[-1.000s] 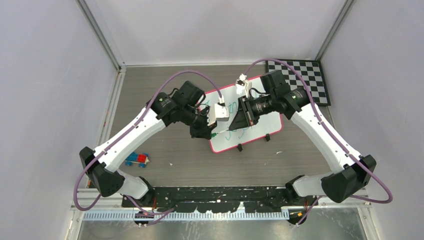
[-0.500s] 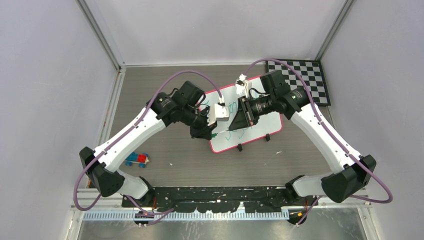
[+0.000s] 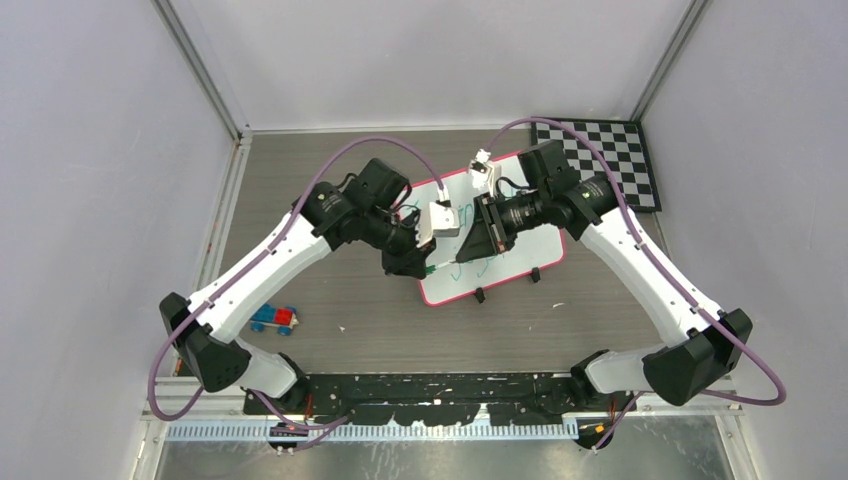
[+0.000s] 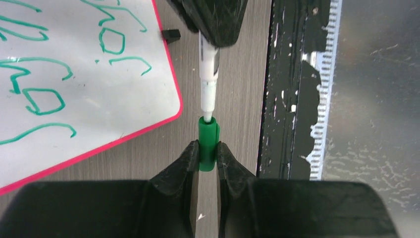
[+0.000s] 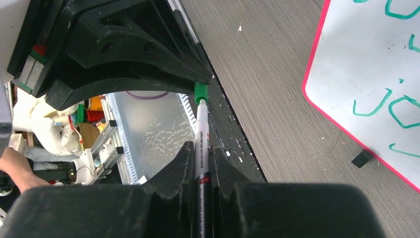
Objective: Write a sentence on the whiteboard
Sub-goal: Close the whiteboard marker at the center of the board.
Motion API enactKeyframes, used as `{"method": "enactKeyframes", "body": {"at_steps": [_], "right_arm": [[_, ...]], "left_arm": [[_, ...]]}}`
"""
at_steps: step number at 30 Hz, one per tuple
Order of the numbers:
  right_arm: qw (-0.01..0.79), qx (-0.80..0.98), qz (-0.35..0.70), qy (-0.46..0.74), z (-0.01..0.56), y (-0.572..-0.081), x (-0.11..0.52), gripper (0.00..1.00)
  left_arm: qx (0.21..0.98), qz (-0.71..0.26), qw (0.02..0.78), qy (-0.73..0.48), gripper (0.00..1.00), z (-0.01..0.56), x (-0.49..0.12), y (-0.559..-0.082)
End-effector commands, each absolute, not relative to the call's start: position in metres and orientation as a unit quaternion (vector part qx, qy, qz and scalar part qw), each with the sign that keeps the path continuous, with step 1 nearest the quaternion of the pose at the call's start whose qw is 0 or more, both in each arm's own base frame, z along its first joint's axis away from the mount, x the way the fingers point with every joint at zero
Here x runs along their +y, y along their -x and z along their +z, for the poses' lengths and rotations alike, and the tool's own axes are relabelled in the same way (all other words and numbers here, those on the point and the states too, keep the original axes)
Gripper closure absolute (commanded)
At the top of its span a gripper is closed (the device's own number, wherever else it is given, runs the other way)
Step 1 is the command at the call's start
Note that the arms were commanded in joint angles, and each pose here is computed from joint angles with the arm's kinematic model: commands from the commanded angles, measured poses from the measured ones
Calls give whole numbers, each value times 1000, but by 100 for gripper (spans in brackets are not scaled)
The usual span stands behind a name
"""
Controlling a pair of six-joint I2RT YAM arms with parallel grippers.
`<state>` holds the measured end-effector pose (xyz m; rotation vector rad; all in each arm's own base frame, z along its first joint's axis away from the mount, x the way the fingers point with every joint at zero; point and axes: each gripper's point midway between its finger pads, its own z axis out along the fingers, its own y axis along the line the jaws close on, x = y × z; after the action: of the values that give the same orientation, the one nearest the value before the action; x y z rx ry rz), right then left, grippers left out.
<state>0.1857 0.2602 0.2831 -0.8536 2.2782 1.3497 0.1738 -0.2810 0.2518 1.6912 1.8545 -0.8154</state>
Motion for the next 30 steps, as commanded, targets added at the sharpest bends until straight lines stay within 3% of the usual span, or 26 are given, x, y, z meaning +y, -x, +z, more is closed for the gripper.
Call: {"method": "enactKeyframes", "body": {"at_steps": [1,30], "right_arm": [[197,795,483,310,293,-192,268,100],[168,805,480,305,280,-194,278,100]], "left_arm": [[665,-329,276,-611,100,276,-297,-176],[671,-347,340,-559,100,324,-323,-199]]}}
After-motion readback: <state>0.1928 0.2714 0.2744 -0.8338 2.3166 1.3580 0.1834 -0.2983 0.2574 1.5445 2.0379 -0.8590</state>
